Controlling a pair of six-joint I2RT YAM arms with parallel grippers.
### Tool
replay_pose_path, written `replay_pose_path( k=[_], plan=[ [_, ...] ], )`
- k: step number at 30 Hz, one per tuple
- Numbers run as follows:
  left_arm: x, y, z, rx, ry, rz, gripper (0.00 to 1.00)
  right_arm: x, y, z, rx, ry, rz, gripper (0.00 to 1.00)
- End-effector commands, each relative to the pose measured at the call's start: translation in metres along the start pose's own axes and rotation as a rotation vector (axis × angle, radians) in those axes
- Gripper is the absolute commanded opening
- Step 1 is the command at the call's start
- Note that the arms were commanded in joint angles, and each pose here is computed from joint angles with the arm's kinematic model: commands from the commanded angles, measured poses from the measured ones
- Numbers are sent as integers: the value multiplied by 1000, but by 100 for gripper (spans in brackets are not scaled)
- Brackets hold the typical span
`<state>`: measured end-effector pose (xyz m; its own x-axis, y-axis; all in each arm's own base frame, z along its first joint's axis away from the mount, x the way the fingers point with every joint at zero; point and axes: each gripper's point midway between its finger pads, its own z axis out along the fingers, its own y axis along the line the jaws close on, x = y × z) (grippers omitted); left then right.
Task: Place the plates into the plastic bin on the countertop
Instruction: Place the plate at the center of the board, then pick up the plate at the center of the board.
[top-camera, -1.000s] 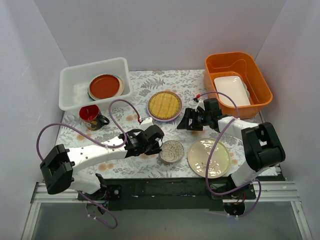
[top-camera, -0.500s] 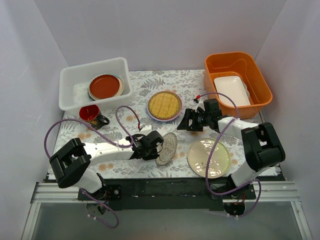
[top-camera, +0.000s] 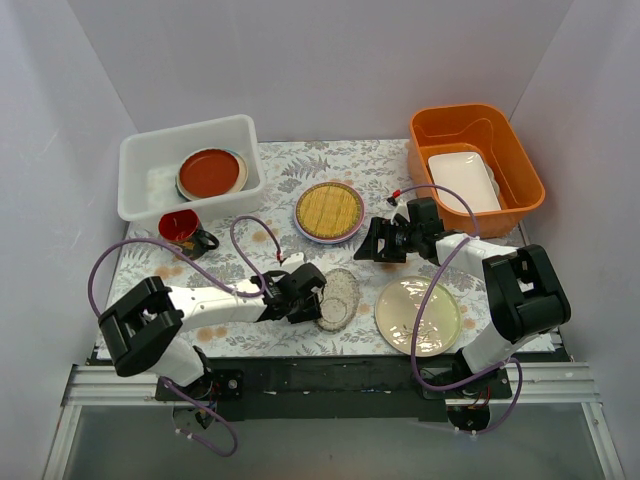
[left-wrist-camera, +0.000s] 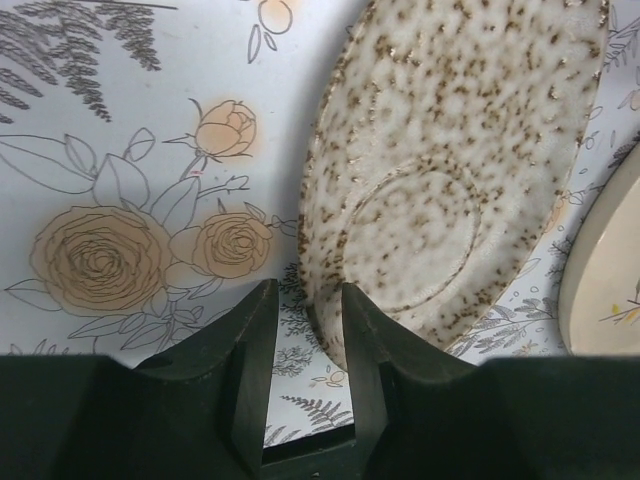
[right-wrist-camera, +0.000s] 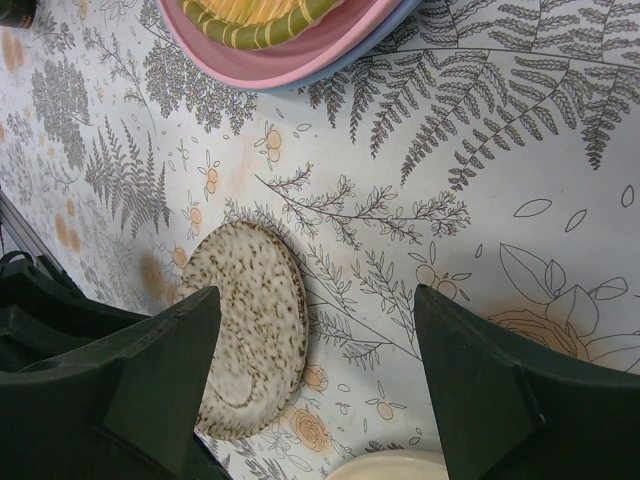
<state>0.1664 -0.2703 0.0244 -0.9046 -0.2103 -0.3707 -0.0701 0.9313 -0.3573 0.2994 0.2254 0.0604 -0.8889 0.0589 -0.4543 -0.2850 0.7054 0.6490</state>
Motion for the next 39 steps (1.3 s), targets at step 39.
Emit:
replay_pose_path(
  k=[39],
  plan=[
    [-59, 3, -26, 18, -135, -43, 0, -14, 18, -13, -35, -54, -60, 85]
  ],
)
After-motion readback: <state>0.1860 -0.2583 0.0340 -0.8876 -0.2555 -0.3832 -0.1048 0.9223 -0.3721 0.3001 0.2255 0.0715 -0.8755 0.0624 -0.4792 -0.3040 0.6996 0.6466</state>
